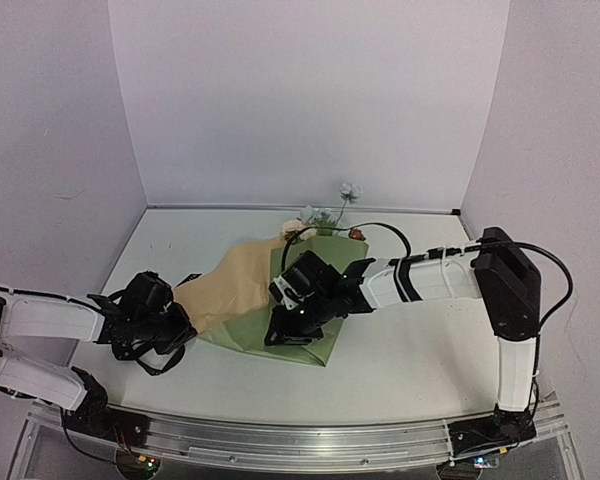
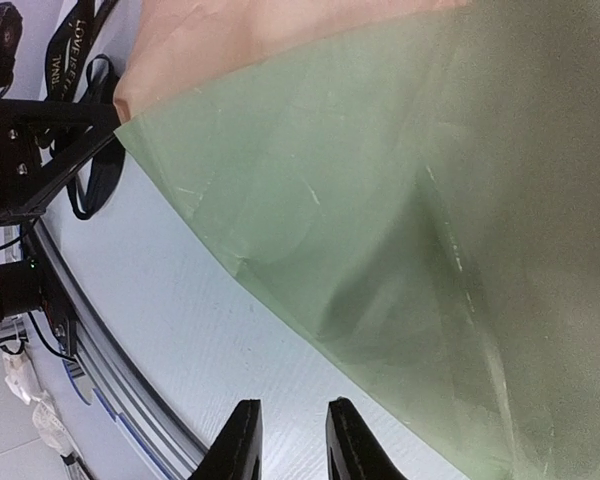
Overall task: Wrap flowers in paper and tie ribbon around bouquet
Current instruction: Pick up the two-thirds-folded wrapping paper from the center of the board, then fold the 2/3-folded wrapping paper at the center of the board.
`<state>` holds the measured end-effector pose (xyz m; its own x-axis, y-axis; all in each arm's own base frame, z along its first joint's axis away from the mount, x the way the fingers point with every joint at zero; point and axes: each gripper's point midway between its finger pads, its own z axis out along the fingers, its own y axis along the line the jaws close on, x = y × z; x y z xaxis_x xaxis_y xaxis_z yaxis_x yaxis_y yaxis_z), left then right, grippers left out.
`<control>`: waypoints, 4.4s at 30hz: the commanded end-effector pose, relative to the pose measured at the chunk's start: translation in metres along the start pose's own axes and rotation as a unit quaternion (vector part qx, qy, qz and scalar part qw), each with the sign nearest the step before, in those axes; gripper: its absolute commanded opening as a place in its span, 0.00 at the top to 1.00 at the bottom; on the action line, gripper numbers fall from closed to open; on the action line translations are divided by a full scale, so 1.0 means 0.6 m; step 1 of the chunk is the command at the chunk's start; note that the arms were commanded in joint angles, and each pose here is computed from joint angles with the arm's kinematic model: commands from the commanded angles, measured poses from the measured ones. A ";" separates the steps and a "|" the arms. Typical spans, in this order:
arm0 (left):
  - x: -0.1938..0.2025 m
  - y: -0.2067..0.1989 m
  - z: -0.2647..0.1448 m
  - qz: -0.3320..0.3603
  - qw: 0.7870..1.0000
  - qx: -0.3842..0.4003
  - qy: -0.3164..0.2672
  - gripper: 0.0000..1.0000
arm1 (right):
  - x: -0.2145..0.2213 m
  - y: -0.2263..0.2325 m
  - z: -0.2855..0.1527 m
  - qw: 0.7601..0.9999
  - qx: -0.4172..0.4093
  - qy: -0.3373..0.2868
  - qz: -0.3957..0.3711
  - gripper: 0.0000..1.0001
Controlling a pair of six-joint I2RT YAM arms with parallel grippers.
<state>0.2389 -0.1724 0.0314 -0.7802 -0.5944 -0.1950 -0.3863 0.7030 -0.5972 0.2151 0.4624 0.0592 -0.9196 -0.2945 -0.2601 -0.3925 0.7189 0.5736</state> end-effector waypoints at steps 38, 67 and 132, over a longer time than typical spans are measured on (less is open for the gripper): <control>-0.021 -0.068 -0.055 0.061 0.996 0.050 -0.030 1.00 | -0.017 0.089 0.003 0.998 -0.057 -0.014 -0.002 0.83; -0.017 -0.169 -0.109 0.129 0.979 0.158 -0.032 1.00 | 0.007 -0.039 0.102 0.998 0.055 -0.002 0.025 0.88; 0.016 -0.046 -0.084 0.025 1.000 0.001 -0.014 0.51 | -0.039 -0.263 -0.129 0.969 0.088 -0.102 0.207 0.47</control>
<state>0.2460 -0.2189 0.1280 -0.8232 -0.4312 -0.3695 -0.1153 0.7641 -0.6347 0.2981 0.3044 0.0342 -0.9704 0.1601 -0.1805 0.0463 0.8577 0.5120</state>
